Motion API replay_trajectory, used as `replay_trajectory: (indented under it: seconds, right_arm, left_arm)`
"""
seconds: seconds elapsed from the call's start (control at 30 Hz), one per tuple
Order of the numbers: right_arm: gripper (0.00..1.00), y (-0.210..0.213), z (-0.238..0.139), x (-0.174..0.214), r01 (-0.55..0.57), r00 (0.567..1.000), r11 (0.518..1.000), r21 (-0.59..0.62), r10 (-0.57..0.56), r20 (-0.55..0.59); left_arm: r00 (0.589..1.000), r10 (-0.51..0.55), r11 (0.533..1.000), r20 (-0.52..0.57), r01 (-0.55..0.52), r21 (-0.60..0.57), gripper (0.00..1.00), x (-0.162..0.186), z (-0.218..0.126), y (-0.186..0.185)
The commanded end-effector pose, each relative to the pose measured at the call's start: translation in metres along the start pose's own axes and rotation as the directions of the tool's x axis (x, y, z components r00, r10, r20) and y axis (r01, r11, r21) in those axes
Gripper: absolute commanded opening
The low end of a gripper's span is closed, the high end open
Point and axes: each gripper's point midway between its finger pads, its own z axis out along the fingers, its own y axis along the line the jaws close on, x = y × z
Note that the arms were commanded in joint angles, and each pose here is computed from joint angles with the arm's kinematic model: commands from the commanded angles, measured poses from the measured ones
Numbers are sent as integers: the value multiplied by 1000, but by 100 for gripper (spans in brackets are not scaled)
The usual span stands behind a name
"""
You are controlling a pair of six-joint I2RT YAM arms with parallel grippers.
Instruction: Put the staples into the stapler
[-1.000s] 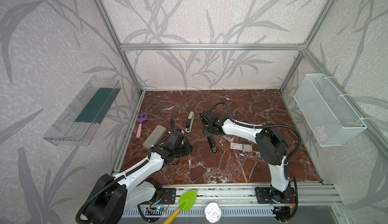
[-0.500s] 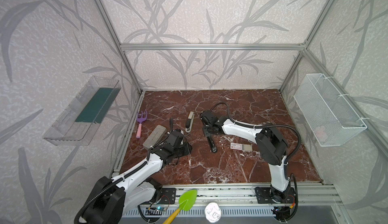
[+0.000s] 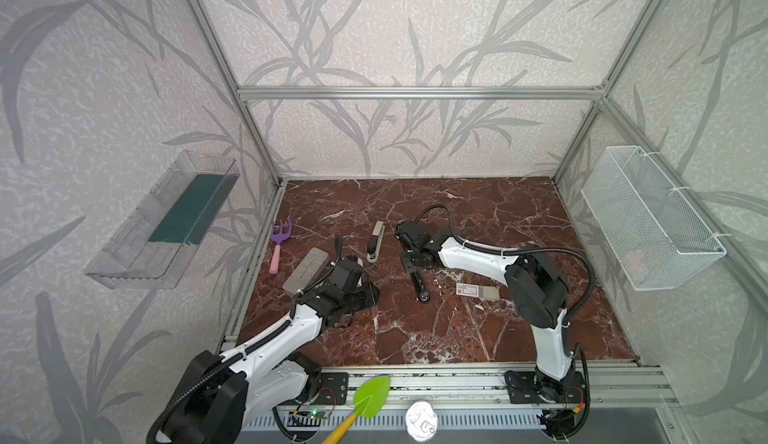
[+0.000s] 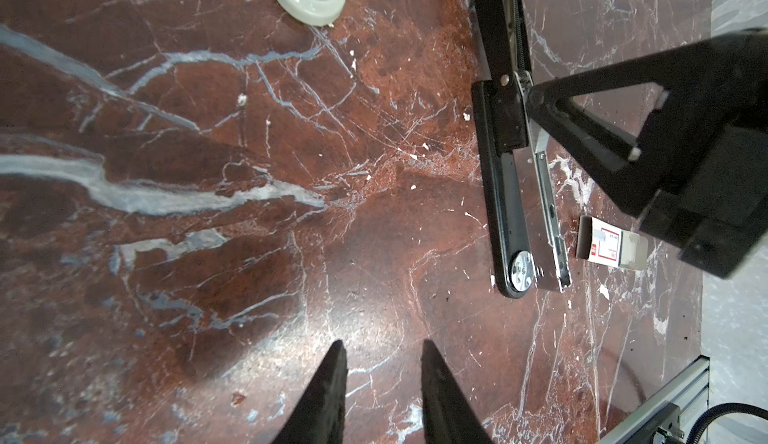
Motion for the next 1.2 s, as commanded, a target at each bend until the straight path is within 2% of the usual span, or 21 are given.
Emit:
replay_trajectory:
  seconds: [0.0, 0.47, 0.7, 0.9, 1.03, 1.17]
  right_arm:
    - [24, 0, -5, 10, 7, 1000, 1000, 12, -7, -24]
    - [30, -2, -22, 2, -2, 1000, 1000, 12, 2, 15]
    - [30, 1, -31, -19, 27, 997, 1000, -5, -26, 79]
    - [34, 11, -19, -26, 44, 998, 998, -55, -41, 39]
    - [41, 14, -11, -28, 45, 999, 997, -68, -44, 16]
    - [44, 10, -4, -28, 34, 999, 997, -64, -34, -1]
  left_arm:
    - [1000, -8, 1000, 10, 8, -4, 32, -1, -2, 2]
    - [1000, -8, 1000, 16, 8, 1, 32, -3, -3, 0]
    - [1000, -12, 1000, 20, 12, 6, 32, -4, -4, -1]
    - [999, -17, 1000, 28, 17, 12, 32, -4, -6, -2]
    - [1000, -18, 1000, 26, 18, 6, 32, -3, -7, 0]
    - [999, -20, 1000, 28, 20, 6, 32, -3, -8, 1]
